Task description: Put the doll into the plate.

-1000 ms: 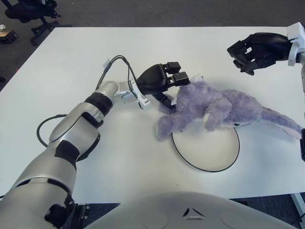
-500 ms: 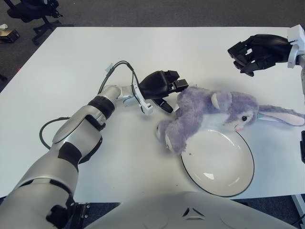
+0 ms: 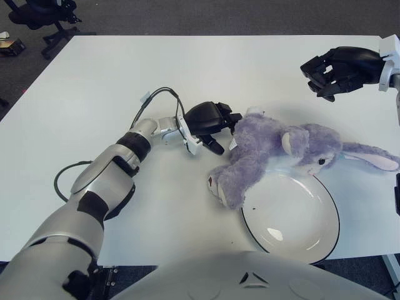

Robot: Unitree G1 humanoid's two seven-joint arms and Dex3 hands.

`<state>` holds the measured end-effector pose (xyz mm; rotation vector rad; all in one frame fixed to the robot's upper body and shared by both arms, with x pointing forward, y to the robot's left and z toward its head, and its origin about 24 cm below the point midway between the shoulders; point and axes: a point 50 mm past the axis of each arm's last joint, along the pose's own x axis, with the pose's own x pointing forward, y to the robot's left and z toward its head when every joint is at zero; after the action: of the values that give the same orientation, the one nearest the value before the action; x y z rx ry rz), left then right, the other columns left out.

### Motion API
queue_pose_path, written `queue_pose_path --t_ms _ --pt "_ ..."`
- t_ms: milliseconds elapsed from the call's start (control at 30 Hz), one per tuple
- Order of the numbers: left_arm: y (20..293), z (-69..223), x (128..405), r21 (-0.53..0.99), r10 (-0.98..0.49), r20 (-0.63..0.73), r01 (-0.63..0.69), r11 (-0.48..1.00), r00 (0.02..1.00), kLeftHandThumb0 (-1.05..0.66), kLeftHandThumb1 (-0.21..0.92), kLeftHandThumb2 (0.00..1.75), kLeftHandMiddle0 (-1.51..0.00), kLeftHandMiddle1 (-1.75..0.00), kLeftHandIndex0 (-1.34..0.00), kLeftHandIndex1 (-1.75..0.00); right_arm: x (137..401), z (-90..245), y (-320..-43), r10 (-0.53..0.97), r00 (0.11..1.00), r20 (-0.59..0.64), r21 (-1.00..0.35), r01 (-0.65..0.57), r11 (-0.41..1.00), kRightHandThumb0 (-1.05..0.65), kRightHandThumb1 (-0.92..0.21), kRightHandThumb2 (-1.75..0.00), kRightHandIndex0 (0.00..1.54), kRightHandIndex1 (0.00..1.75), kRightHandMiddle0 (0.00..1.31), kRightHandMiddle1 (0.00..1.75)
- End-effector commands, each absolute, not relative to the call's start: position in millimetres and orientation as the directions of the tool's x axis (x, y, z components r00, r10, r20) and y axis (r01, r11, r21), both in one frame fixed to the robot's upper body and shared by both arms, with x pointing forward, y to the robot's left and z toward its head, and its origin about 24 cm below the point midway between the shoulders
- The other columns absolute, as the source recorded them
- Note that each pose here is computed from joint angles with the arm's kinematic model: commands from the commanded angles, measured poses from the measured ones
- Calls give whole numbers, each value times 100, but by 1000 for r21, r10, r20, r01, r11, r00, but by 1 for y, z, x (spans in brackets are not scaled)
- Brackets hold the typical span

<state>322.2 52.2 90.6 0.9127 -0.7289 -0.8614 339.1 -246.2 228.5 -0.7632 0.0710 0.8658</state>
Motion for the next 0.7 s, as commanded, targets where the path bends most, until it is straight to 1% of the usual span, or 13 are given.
queue_pose_path --t_ms 0,33,67,100,167,267,467,533,567,600,667 --pt "56 76 321 819 -839 65 452 354 540 -36 86 59 -90 -175 -25 -175 337 230 -252 645 680 -348 -589 -694 415 -26 -87 -1 100 175 86 175" --pt "56 74 323 754 -824 29 529 390 566 -40 88 58 -95 -175 -45 -175 337 229 -253 642 682 -350 -586 -694 418 -26 -88 -1 100 175 86 175" --pt "57 72 324 699 -819 3 584 413 574 -42 90 55 -99 -175 -59 -175 336 227 -253 639 684 -352 -585 -694 420 -26 -88 -1 101 175 86 175" --pt "57 71 324 650 -816 -20 628 428 577 -43 90 54 -100 -175 -64 -175 336 226 -254 637 685 -353 -583 -694 423 -26 -88 -1 101 175 86 175" --pt "58 71 325 607 -815 -46 664 436 577 -43 91 46 -103 -175 -75 -175 336 225 -255 635 686 -355 -580 -695 426 -26 -88 -1 101 175 86 175" --pt "58 71 325 570 -816 -68 693 440 574 -43 92 42 -105 -175 -81 -175 336 224 -255 634 687 -356 -578 -695 428 -26 -88 -1 101 175 85 175" --pt "59 74 323 545 -818 -90 716 437 568 -43 92 40 -105 -175 -83 -175 336 224 -255 633 687 -356 -579 -694 428 -26 -88 -1 101 175 85 175" --pt "63 68 332 390 -781 -287 812 434 555 -41 92 35 -105 -175 -84 -175 335 219 -259 613 694 -377 -570 -696 437 -25 -88 -1 101 175 85 175" --pt "64 66 333 332 -769 -343 836 437 539 -40 92 33 -105 -175 -84 -175 335 217 -260 606 697 -384 -568 -696 441 -25 -88 -1 101 175 85 175" --pt "64 65 334 290 -763 -376 849 441 525 -39 92 32 -105 -175 -84 -175 335 216 -262 598 702 -387 -569 -692 444 -25 -88 -1 101 175 85 175" --pt "65 66 333 271 -762 -387 854 444 519 -38 92 31 -105 -175 -84 -175 334 215 -264 593 706 -386 -572 -688 447 -25 -88 -1 101 175 85 175"
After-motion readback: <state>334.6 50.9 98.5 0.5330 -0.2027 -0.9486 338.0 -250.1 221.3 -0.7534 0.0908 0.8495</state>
